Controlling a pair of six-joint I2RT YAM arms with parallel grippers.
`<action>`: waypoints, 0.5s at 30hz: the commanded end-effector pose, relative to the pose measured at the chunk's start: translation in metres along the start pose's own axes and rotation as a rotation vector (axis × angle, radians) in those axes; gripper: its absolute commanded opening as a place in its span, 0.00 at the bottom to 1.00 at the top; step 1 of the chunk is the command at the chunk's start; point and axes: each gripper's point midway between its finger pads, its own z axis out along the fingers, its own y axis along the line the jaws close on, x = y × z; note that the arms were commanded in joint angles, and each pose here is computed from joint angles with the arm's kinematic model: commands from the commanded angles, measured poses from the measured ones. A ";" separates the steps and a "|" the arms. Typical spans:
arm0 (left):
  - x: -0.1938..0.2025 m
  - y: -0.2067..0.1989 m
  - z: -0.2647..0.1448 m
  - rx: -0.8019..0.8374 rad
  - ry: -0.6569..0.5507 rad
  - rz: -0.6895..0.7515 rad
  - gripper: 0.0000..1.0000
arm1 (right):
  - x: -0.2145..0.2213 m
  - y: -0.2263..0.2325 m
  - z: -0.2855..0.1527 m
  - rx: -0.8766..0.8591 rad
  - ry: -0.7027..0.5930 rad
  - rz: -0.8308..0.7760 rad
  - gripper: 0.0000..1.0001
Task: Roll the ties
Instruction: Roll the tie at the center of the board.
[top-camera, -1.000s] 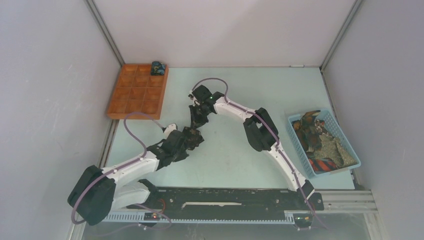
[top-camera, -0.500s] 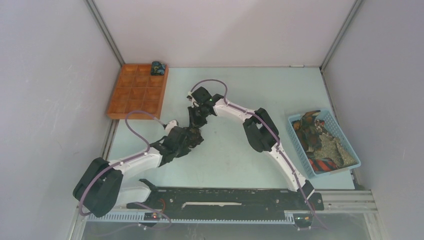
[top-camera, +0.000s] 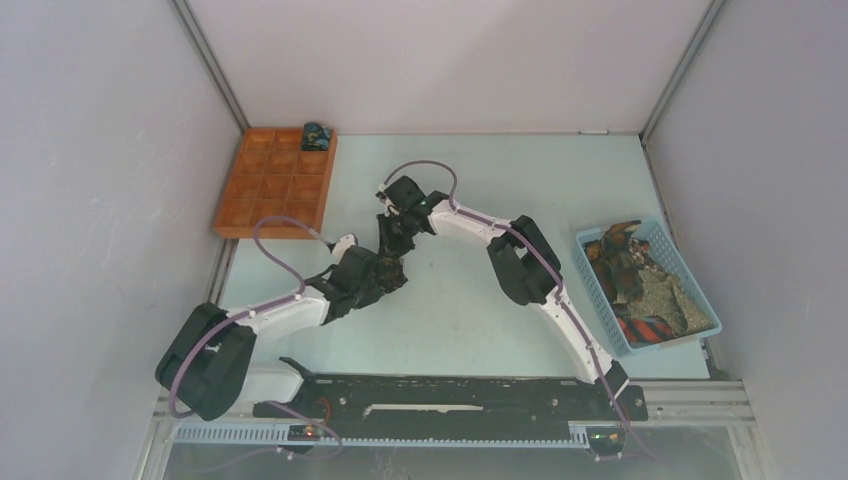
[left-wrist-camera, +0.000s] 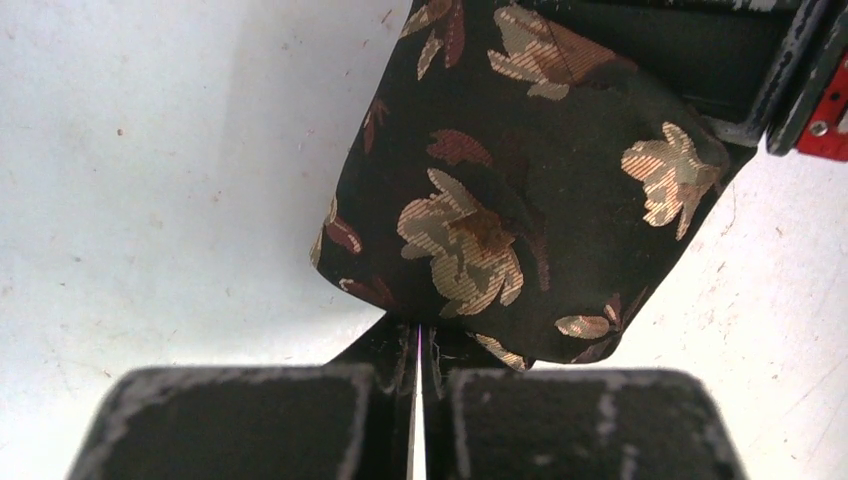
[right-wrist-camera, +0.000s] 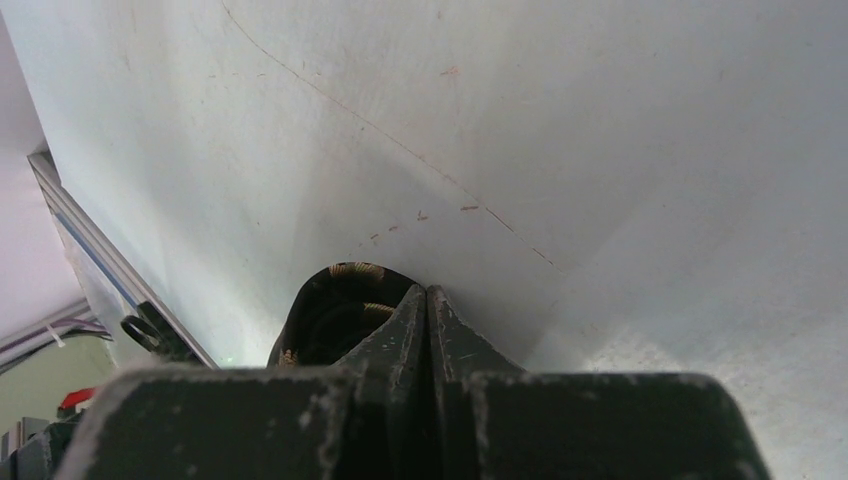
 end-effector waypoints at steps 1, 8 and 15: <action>-0.019 -0.013 0.003 0.015 -0.048 -0.049 0.00 | 0.026 -0.002 0.000 0.052 0.046 0.061 0.06; -0.027 -0.015 0.009 0.013 -0.066 -0.136 0.00 | 0.028 -0.009 -0.007 0.082 0.023 0.155 0.05; -0.032 -0.021 0.016 0.016 -0.063 -0.180 0.00 | 0.035 -0.011 -0.009 0.084 0.025 0.222 0.05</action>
